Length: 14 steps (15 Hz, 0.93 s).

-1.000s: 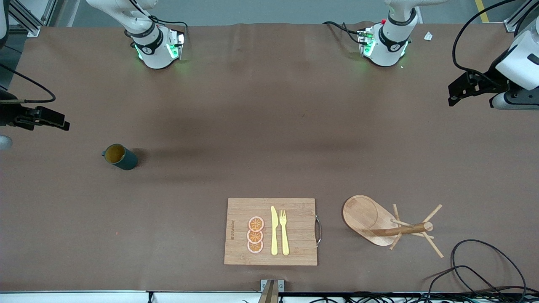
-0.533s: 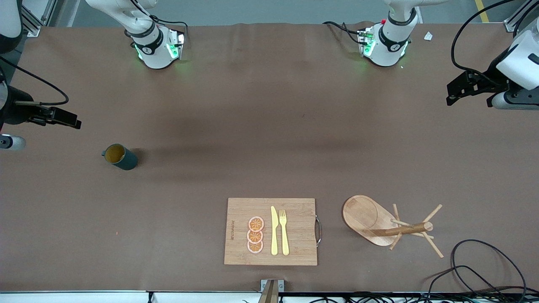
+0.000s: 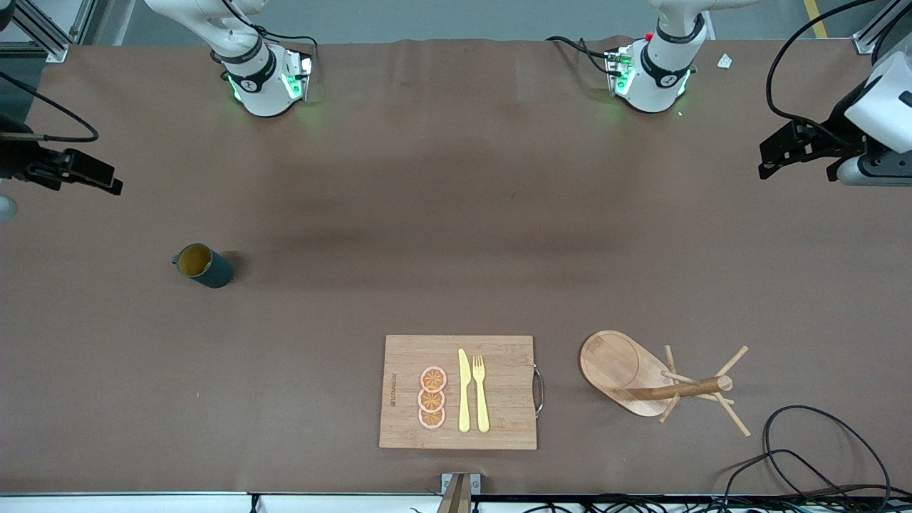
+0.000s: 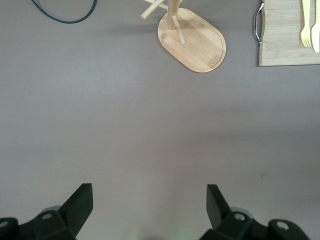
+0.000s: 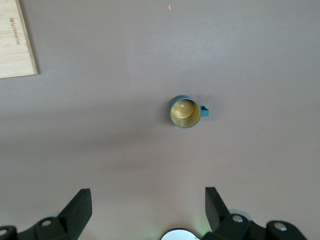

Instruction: Transfer cup from left to right arm and place

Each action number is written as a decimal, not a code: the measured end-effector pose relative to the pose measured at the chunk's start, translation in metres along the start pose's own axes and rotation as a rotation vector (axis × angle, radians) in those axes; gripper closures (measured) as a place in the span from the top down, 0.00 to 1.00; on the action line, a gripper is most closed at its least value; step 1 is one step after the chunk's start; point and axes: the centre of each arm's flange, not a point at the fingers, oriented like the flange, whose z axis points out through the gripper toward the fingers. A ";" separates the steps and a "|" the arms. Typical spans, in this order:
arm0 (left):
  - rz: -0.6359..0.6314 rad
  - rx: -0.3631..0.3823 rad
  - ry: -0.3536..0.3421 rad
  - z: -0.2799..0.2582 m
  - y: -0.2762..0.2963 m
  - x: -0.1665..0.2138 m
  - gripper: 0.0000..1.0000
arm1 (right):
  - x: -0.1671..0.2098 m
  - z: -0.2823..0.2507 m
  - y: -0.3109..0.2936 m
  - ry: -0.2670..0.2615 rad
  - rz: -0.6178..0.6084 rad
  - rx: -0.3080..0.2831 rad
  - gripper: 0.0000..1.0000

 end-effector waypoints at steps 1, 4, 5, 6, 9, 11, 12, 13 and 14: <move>0.000 0.000 0.000 0.000 0.000 0.000 1.00 | -0.004 -0.001 0.003 0.004 0.002 0.001 1.00; -0.001 0.000 -0.001 0.000 0.000 0.000 1.00 | -0.018 -0.004 0.007 0.036 0.006 0.005 1.00; -0.001 0.000 -0.003 0.000 -0.001 0.000 1.00 | -0.022 -0.005 0.008 0.043 0.007 0.002 1.00; -0.001 0.000 -0.005 0.000 -0.001 -0.001 1.00 | -0.026 -0.007 0.010 0.051 0.007 -0.006 1.00; -0.001 0.000 -0.008 0.001 -0.001 -0.001 1.00 | -0.029 -0.010 0.011 0.067 0.008 -0.013 1.00; -0.001 0.001 -0.009 0.001 -0.001 -0.001 1.00 | -0.028 -0.010 0.011 0.077 0.008 -0.012 1.00; -0.001 0.000 -0.011 0.001 -0.001 -0.001 1.00 | -0.027 -0.011 0.011 0.080 0.008 -0.012 1.00; -0.001 0.000 -0.011 0.002 -0.001 -0.001 1.00 | -0.027 -0.011 0.011 0.082 0.008 -0.012 1.00; -0.001 0.000 -0.012 0.002 -0.001 0.000 1.00 | -0.027 -0.011 0.011 0.084 0.008 -0.011 1.00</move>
